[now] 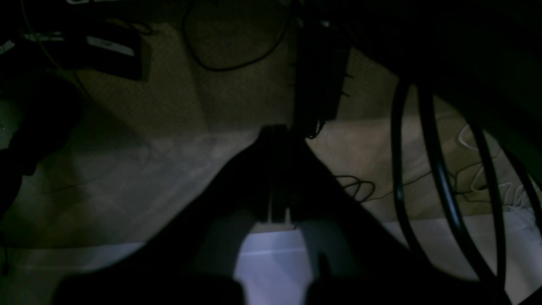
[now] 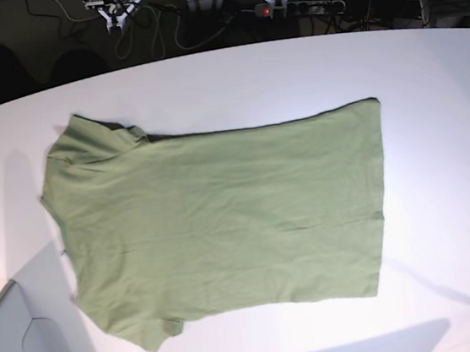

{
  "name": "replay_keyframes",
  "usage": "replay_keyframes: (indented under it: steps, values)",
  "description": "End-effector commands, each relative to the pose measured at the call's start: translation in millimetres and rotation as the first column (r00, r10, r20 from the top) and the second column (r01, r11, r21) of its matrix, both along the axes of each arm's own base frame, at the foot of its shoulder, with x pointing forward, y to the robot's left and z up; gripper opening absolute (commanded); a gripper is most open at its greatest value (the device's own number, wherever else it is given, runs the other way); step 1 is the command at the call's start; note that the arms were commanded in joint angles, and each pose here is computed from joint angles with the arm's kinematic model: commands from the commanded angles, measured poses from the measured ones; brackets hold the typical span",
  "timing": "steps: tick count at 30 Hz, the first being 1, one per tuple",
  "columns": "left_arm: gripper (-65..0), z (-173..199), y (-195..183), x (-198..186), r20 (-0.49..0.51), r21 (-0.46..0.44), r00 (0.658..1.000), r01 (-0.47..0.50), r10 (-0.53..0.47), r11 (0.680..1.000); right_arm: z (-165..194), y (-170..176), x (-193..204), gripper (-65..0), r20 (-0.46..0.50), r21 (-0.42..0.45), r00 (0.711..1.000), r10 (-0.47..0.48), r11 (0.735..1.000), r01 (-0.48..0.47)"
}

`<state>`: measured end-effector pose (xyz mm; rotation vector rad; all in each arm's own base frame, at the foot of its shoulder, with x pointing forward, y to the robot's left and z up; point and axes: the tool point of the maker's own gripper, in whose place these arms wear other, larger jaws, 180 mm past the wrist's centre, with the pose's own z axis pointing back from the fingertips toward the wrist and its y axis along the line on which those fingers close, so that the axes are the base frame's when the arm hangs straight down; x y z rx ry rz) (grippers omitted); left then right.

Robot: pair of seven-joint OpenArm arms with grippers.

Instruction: Fold the T-shirt properly

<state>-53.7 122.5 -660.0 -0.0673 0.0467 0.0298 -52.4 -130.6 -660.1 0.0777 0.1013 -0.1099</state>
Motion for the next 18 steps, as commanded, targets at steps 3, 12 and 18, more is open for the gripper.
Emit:
replay_keyframes:
  steps: [3,12,18]
  values:
    - [-64.9,0.6,-0.3,-5.9,-0.008,-0.001,1.000,0.002,-0.002,1.000,0.7,2.0,-2.7,-64.9,-0.001,0.019,1.000,0.002,1.000,-0.002]
    - [-64.9,1.1,-0.3,-10.9,-0.016,-0.001,1.000,0.002,-0.002,1.000,0.8,3.0,-3.8,-64.9,-0.003,0.021,1.000,0.001,1.000,-0.001]
    - [-64.9,1.1,0.7,-10.9,-0.016,0.000,1.000,0.002,-0.002,1.000,0.7,2.9,-3.2,-64.9,0.000,0.020,1.000,0.001,1.000,-0.001]
